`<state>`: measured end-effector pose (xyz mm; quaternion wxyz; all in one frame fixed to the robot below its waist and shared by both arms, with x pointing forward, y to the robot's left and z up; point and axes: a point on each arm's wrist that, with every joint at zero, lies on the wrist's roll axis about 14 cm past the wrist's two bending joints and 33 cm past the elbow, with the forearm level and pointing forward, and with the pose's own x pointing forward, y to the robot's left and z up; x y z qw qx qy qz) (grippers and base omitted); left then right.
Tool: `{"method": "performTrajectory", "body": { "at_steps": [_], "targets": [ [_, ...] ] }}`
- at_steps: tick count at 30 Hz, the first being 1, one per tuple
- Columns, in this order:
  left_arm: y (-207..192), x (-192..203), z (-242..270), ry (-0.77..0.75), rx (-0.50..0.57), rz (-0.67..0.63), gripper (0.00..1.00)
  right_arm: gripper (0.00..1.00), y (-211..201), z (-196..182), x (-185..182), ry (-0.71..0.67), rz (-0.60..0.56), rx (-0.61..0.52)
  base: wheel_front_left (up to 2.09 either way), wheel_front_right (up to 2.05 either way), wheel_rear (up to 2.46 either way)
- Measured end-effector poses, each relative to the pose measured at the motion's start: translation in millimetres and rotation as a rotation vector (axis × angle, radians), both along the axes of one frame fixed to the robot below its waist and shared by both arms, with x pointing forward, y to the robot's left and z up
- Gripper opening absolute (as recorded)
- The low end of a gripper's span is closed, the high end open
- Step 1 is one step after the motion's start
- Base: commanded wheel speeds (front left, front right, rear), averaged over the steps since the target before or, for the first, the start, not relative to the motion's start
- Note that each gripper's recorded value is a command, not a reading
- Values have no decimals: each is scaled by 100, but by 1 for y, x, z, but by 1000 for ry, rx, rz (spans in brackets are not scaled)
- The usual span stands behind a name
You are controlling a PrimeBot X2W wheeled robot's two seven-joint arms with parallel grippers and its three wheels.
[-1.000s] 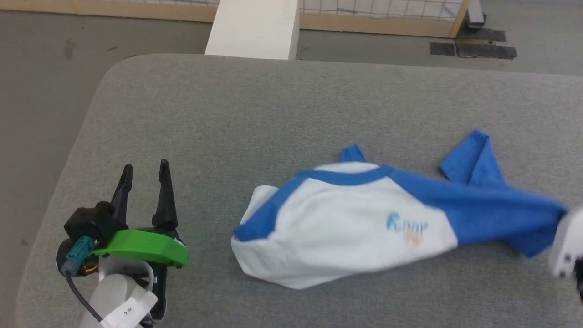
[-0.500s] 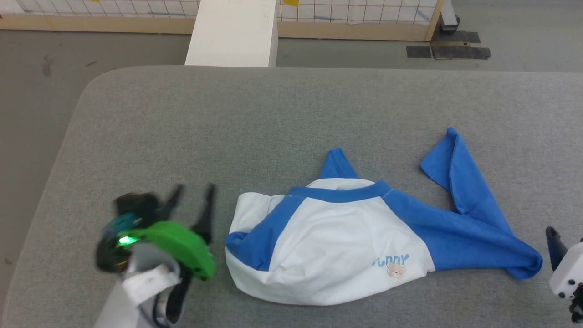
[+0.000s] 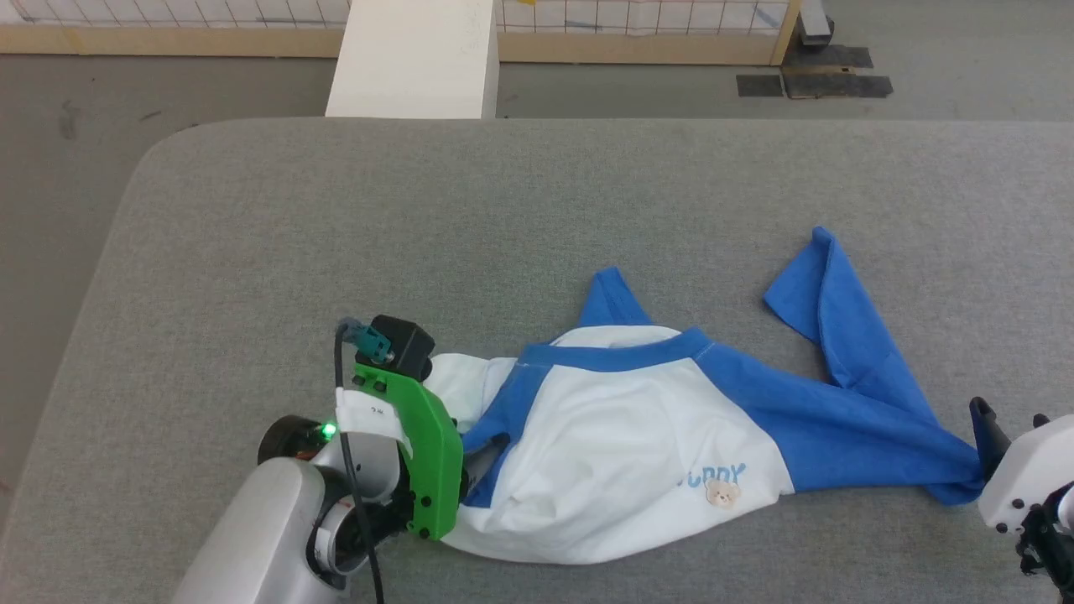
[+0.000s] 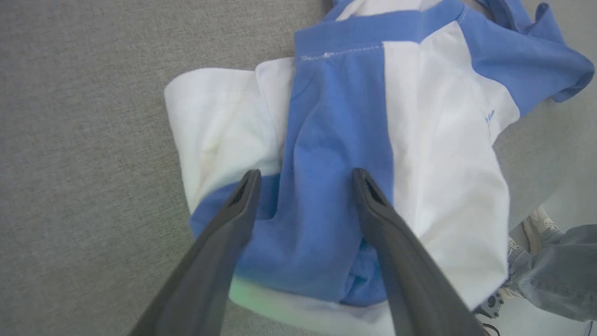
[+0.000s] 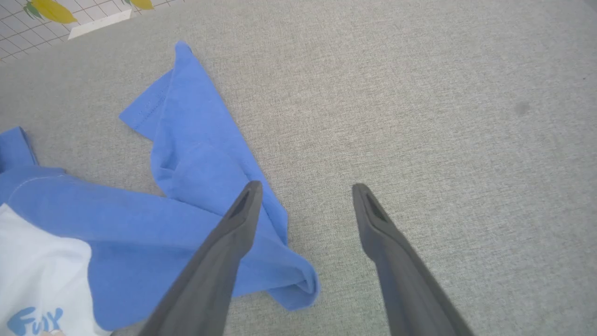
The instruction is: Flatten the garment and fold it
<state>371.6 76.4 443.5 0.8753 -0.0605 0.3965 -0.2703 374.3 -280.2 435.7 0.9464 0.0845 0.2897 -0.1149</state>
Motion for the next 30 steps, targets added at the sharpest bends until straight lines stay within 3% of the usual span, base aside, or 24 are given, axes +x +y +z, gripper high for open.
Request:
{"method": "performTrajectory", "body": {
  "at_steps": [2, 7, 11, 21, 26, 30],
  "targets": [
    [-4, -2, -2, 25, -19, -4, 2, 100, 0, -3, 0, 7, -1, 0, 0, 0, 0],
    [-13, -1, 1, 28, -62, -13, 0, 100, -1, -7, 0, 17, -4, -5, 0, 0, 0],
    [-12, 10, 19, -62, -102, 6, 0, 100, 0, -7, 2, 15, 1, -4, 0, 0, 0],
    [47, 114, 137, -673, -52, 246, 0, 100, 14, -2, 18, -18, 45, -4, 0, 0, 0],
    [88, 153, 132, -758, 46, 400, 0, 100, 21, -1, 28, -34, 67, -7, 0, 0, 0],
    [102, 165, 82, -674, 111, 447, 0, 100, 26, -11, 30, -15, 82, 2, 0, 0, 0]
  ]
}}
